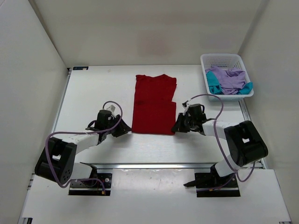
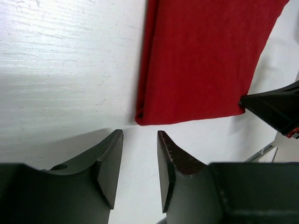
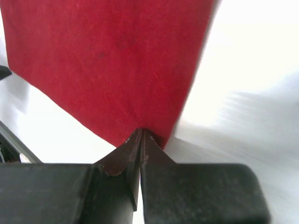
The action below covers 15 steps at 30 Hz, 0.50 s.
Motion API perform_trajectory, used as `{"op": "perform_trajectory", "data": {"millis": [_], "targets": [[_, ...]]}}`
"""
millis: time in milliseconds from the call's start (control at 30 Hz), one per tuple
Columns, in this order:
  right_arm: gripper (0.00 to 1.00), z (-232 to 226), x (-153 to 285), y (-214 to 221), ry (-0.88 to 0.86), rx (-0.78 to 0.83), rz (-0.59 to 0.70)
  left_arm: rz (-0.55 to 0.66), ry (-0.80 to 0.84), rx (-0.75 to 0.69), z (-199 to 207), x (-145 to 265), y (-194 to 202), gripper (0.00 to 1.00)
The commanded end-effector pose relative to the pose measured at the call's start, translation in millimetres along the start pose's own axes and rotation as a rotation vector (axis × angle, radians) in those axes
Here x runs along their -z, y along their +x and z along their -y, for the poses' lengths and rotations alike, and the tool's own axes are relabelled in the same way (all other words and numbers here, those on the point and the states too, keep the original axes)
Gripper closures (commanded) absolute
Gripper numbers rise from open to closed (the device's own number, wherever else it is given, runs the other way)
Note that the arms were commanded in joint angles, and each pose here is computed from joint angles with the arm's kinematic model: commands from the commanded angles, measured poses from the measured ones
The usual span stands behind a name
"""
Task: Fold and stack the t-shirts
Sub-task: Fold the folded rectangular tshirt in 1/3 of the way, then grab one side of the 2/3 rectangular tshirt with both arms
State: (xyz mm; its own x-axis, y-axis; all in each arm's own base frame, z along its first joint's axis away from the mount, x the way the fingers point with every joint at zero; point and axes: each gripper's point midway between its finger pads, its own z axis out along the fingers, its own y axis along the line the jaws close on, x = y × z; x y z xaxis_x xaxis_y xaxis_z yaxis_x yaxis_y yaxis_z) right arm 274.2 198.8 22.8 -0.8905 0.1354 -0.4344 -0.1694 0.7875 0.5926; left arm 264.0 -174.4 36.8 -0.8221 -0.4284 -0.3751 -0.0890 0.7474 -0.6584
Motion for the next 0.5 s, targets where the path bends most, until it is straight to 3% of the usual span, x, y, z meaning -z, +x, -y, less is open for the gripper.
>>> {"op": "perform_trajectory", "data": {"millis": [0, 100, 167, 233, 400, 467], "targets": [[1.0, -4, -1, -12, -0.037, 0.015, 0.059, 0.012, 0.029, -0.014, 10, -5, -7, 0.52], [0.94, -10, 5, -20, -0.05, 0.042, 0.084, -0.002, 0.049, -0.002, 13, -9, -7, 0.45], [0.79, -15, 13, -24, -0.06, 0.057, 0.116, -0.018, 0.061, 0.002, 13, -13, -2, 0.43], [0.71, -9, 21, -21, -0.052, 0.041, 0.155, -0.038, 0.051, 0.008, 9, -17, 1, 0.44], [0.66, 9, 23, -5, -0.016, -0.01, 0.149, -0.045, 0.053, 0.027, 10, -22, 4, 0.61], [0.66, 8, 18, 0, -0.019, -0.002, 0.122, -0.038, 0.053, 0.027, 13, -24, 1, 0.63]]}}
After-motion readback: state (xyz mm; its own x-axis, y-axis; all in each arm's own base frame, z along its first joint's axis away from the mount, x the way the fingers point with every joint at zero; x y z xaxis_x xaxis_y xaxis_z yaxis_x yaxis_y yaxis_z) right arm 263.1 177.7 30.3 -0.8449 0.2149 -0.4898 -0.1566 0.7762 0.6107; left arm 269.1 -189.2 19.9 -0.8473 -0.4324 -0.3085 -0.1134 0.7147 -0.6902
